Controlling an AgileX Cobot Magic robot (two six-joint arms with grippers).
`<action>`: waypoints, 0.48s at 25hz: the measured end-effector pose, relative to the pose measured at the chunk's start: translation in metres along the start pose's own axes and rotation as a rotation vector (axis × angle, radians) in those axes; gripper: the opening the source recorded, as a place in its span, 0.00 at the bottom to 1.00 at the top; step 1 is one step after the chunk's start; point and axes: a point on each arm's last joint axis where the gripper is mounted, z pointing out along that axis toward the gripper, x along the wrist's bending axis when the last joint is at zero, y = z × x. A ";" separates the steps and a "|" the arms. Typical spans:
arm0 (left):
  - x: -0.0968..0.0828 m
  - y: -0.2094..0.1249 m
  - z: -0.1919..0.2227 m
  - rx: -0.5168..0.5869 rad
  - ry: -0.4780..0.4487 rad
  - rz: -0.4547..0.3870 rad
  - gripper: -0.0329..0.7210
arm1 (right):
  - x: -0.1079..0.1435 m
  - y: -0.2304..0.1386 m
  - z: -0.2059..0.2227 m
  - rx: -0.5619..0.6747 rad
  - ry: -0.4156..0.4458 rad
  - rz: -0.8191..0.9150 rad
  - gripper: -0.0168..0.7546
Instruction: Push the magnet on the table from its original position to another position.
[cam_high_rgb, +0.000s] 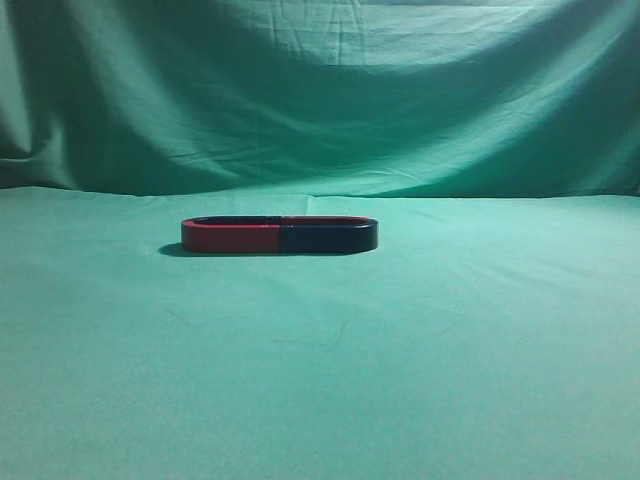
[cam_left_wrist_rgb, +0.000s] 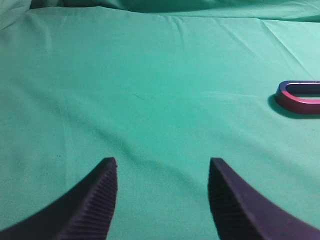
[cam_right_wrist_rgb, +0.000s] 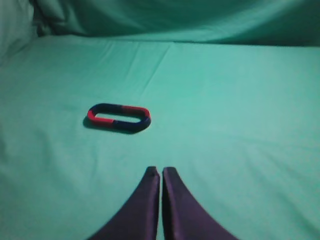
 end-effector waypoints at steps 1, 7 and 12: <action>0.000 0.000 0.000 0.000 0.000 0.000 0.54 | -0.001 -0.006 0.005 -0.040 -0.004 -0.006 0.02; 0.000 0.000 0.000 0.000 0.000 0.000 0.54 | -0.010 -0.039 0.038 -0.277 -0.098 -0.001 0.02; 0.000 0.000 0.000 0.000 0.000 0.000 0.54 | -0.021 -0.075 0.069 -0.295 -0.233 0.033 0.02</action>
